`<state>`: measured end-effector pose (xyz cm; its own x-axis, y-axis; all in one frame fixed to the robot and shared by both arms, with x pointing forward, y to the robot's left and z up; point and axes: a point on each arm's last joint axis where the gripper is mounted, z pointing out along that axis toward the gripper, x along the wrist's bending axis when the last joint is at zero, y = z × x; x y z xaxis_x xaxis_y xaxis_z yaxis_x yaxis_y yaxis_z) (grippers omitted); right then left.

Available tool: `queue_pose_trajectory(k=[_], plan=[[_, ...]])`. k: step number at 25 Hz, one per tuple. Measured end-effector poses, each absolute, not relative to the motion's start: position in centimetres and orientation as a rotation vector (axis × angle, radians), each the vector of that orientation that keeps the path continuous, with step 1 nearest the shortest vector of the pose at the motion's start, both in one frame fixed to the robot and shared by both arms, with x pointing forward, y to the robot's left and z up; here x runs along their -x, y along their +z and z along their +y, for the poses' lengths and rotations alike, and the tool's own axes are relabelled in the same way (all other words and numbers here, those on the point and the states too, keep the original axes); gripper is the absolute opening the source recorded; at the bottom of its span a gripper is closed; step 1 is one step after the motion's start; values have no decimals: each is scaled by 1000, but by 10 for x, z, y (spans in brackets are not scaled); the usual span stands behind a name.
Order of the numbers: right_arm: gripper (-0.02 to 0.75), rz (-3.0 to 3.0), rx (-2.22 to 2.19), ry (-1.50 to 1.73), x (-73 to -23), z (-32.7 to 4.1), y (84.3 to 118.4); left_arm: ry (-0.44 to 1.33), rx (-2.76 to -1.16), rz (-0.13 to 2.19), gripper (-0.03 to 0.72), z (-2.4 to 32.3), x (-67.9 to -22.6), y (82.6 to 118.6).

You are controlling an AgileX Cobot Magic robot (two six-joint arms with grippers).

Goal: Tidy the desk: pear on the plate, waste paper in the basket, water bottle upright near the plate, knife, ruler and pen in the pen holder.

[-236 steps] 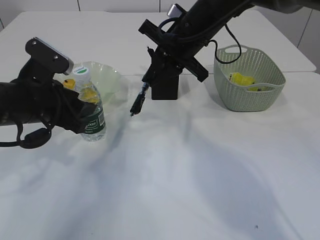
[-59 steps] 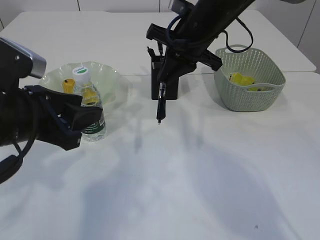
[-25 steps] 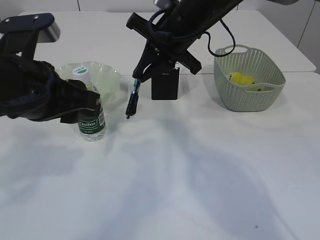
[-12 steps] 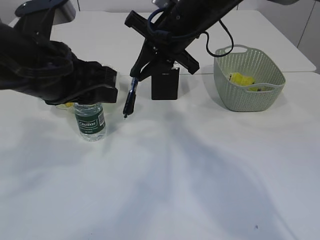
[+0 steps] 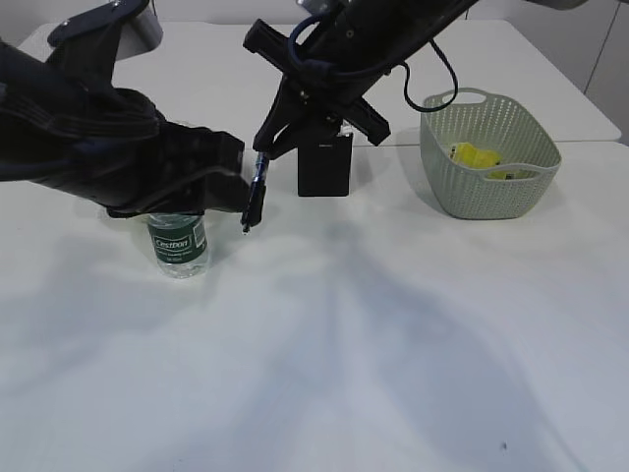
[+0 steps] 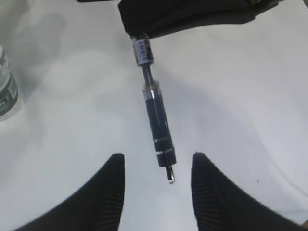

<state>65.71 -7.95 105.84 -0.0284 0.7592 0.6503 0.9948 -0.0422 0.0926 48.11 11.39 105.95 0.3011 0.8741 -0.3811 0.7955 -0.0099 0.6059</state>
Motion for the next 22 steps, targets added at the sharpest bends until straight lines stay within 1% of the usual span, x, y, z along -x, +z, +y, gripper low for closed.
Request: queue_pose_trajectory(k=[10, 17, 22], plan=[[87, -1864, 1825, -780, -656, -80, 1058, 97, -1879, 1483, 320, 103, -492, 1064], [87, -1883, 1810, -787, -656, -80, 1058, 65, -1923, 1515, 320, 99, -494, 1052], [87, -1886, 1807, -790, -656, -80, 1059, 66, -1925, 1511, 320, 98, -496, 1051]])
